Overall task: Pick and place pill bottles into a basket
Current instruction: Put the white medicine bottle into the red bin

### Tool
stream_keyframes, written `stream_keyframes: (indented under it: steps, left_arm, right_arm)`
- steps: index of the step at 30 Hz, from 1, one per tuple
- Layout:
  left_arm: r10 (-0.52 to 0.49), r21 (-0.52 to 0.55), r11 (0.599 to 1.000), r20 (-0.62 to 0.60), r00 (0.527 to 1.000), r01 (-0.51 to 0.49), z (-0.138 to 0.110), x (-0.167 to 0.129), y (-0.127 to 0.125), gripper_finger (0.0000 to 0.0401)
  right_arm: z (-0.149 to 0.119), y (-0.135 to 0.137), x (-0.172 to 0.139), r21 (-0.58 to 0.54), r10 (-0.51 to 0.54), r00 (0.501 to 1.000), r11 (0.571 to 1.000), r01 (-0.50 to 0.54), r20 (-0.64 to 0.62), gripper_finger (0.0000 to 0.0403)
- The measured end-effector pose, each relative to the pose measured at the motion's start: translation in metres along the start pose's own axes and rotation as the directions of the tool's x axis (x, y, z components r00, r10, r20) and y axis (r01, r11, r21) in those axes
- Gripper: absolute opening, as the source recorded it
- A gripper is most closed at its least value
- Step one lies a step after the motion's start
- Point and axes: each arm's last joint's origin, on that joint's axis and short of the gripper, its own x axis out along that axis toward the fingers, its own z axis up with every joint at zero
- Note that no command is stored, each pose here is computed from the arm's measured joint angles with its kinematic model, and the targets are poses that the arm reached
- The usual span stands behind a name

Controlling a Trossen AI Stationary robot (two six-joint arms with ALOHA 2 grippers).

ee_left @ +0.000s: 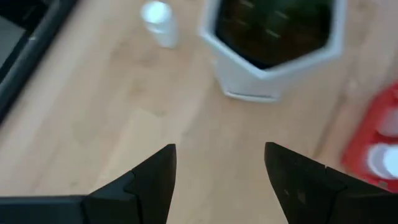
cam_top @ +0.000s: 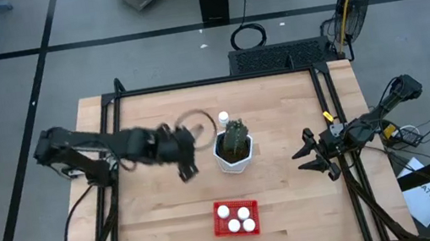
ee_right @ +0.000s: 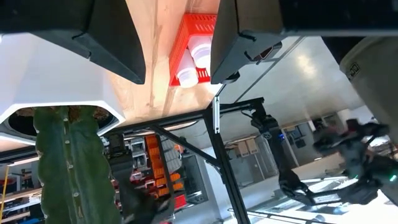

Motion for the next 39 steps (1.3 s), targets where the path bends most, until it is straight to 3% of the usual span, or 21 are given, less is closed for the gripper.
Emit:
stream_keyframes:
  steps: [8,14,22,25,27,32,36,39]
  left_arm:
    - [0.108,-0.163,0.982,0.078,0.991,-0.094,0.024,-0.019,0.093,0.0250]
    - [-0.052,-0.255,0.965,0.030,0.998,0.057,0.050,0.019,0.148,0.0244]
    - [-0.194,-0.040,0.979,0.132,0.972,0.200,0.081,0.080,0.190,0.0247]
    - [-0.269,0.020,0.963,0.187,0.945,0.270,0.089,0.096,0.201,0.0241]
    - [-0.311,0.005,0.949,0.192,0.931,0.316,0.091,0.106,0.205,0.0237]
    - [-0.435,0.015,0.898,0.159,0.886,0.439,0.092,0.128,0.198,0.0221]
    - [-0.457,0.180,0.881,0.085,0.885,0.438,0.089,0.140,0.180,0.0208]
    - [-0.476,0.331,0.840,0.068,0.877,0.430,0.089,0.140,0.166,0.0201]
  right_arm:
    - [0.000,0.000,0.000,0.000,0.000,1.000,1.000,0.000,0.000,0.0175]
    - [0.000,0.000,0.000,0.000,0.000,1.000,1.000,0.000,0.000,0.0173]
    - [0.000,0.000,0.000,0.000,0.000,1.000,1.000,0.000,0.000,0.0174]
    - [0.000,0.000,0.000,0.000,0.000,1.000,1.000,0.000,0.000,0.0172]
    - [0.000,0.000,0.000,0.000,0.000,1.000,1.000,0.000,0.000,0.0173]
    - [0.000,0.000,0.000,0.000,0.000,1.000,1.000,0.000,0.000,0.0175]
    - [0.000,0.000,0.000,0.000,0.000,1.000,1.000,0.000,0.000,0.0173]
    - [0.000,0.000,0.000,0.000,0.000,1.000,1.000,0.000,0.000,0.0172]
